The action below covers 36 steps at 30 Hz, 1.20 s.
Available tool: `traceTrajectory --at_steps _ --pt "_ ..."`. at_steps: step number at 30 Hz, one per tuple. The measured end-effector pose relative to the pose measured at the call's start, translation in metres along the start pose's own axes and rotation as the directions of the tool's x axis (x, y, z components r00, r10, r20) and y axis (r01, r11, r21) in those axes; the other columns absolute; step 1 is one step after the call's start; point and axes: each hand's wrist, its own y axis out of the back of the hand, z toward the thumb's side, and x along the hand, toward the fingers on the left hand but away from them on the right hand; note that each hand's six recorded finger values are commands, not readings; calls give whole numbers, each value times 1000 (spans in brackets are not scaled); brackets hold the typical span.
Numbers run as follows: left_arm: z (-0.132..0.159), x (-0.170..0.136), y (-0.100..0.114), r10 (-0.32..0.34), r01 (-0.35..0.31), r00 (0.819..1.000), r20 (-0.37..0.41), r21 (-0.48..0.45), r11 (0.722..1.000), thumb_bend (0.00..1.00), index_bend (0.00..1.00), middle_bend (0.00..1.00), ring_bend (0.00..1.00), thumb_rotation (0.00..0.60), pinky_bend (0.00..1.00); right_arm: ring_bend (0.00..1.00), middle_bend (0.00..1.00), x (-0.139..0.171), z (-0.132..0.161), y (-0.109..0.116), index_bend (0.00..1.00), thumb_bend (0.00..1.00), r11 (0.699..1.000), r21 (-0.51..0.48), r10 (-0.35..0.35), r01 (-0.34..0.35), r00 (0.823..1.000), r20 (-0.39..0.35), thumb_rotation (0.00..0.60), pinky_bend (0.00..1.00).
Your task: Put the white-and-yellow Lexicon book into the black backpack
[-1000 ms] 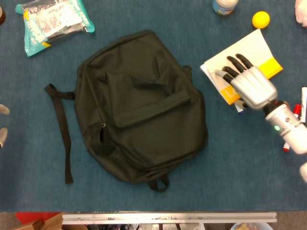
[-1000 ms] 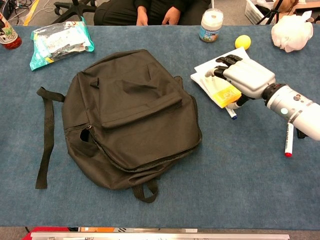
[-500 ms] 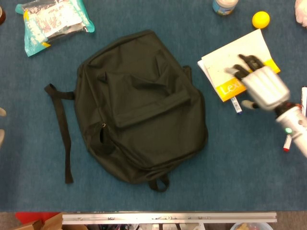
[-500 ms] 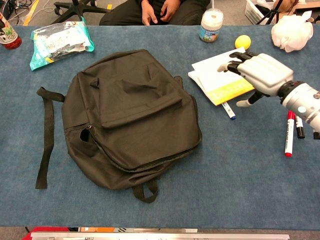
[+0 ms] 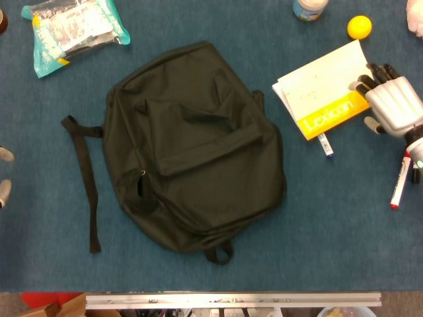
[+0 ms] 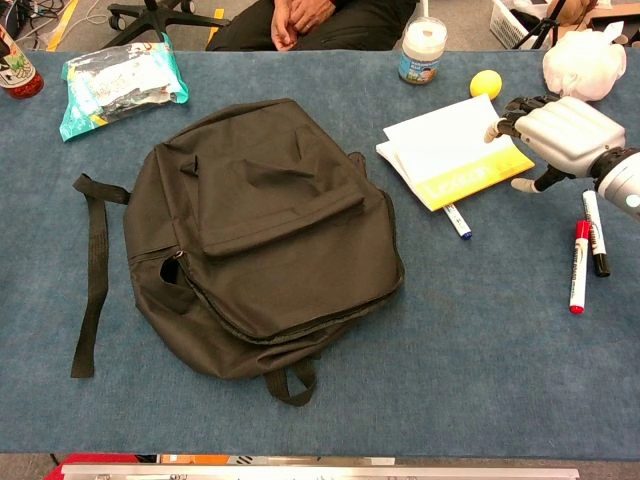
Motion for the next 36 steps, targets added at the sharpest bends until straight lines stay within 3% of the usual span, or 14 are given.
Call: traceTrajectory --at_steps 9,36 --pt "0 -2 -2 -11 11 1000 -6 -3 1000 316 395 345 352 600 292 117 314 -15 0 -9 298 149 1000 29 6 -6 1000 8 600 176" --pt "-6 -2 -2 -22 21 1000 -18 -17 1000 316 396 346 354 600 292 129 325 -34 13 -17 306 166 998 57 -9 10 1000 -6 600 178"
